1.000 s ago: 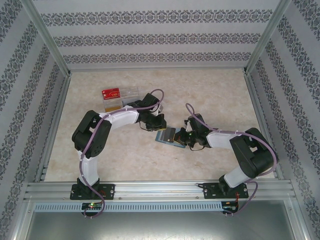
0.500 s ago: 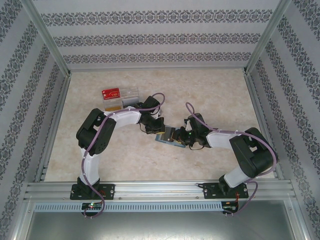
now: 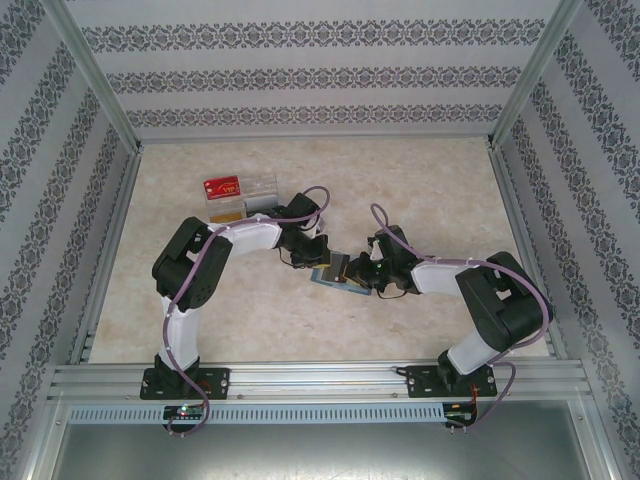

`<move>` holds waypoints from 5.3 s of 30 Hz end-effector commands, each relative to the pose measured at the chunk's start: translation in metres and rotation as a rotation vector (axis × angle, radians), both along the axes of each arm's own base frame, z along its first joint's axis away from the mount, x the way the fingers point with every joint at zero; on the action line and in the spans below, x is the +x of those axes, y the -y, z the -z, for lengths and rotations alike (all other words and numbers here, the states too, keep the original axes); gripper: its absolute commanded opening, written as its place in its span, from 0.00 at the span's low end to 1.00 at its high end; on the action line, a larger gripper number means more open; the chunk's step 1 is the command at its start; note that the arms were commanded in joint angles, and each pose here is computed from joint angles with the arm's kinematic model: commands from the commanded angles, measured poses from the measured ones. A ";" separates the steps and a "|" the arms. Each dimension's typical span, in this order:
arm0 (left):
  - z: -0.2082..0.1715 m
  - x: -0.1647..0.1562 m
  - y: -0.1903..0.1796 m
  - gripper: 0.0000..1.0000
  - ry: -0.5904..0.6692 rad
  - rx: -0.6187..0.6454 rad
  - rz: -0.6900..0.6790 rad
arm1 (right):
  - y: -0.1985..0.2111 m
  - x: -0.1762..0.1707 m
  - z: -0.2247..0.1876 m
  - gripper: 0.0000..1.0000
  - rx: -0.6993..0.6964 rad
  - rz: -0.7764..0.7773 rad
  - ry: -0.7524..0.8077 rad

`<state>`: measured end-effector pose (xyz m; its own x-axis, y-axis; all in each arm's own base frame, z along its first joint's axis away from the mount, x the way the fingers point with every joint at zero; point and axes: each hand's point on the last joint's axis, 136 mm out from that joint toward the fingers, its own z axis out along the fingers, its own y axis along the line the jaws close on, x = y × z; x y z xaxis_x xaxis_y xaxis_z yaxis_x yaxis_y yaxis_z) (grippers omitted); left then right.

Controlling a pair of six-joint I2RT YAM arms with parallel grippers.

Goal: Take the credit cards out of the card holder

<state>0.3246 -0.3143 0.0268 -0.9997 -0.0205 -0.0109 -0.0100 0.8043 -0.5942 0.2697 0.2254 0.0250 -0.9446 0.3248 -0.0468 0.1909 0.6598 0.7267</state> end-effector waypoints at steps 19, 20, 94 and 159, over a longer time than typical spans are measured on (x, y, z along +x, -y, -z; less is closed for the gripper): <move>-0.065 0.014 -0.006 0.40 0.110 0.000 -0.062 | 0.027 0.000 -0.065 0.00 0.042 0.026 0.212; -0.078 0.018 -0.008 0.42 0.139 -0.019 -0.080 | 0.026 0.001 -0.075 0.00 0.059 0.019 0.243; -0.208 0.034 -0.130 0.00 0.968 0.453 0.464 | 0.033 0.079 -0.130 0.98 -0.019 -0.126 0.382; -0.073 0.137 -0.203 0.29 0.782 0.602 1.025 | 0.025 0.069 -0.116 0.98 0.030 -0.121 0.314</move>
<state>0.4537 -0.1132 0.0876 -0.2755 0.9199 -0.2791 0.9051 0.3461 0.2472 0.3391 0.1944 0.1371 -0.9161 0.2287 -0.3294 -0.1058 0.6545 0.7486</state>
